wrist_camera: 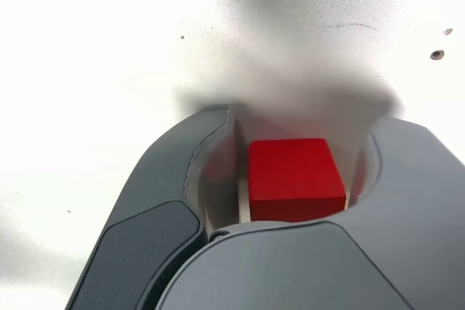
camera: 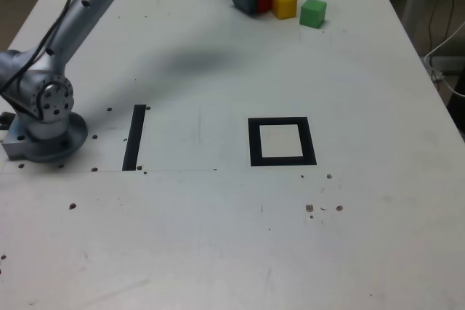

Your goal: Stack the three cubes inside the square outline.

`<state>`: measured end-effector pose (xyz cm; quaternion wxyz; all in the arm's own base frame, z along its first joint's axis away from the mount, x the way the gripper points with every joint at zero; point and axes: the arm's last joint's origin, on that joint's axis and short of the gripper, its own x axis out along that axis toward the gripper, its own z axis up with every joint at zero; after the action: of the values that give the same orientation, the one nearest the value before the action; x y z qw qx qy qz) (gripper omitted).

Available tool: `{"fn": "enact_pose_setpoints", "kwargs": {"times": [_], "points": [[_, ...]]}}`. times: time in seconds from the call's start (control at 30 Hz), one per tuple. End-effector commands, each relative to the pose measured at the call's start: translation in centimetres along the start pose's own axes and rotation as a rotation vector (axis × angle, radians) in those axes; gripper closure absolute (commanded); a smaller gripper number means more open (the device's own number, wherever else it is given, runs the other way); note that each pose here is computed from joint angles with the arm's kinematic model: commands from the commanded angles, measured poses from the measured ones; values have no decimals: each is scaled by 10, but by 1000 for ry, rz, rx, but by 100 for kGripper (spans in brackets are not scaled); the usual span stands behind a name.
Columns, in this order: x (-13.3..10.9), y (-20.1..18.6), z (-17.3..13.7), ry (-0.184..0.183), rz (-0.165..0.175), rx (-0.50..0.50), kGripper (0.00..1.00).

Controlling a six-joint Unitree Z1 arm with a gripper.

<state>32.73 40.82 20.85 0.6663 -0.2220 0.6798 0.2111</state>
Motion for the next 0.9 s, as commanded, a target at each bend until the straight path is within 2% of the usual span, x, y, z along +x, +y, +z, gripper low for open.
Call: {"fn": "enact_pose_setpoints", "kwargs": {"times": [0.0,0.27,0.57,0.67,0.87], "points": [[-9,-3,-5,10,0,8,72],[-32,-20,-12,3,25,61,72],[-69,-80,-33,17,48,181,72],[-78,-102,-44,34,52,228,72],[-86,-154,-76,110,47,326,72]]}}
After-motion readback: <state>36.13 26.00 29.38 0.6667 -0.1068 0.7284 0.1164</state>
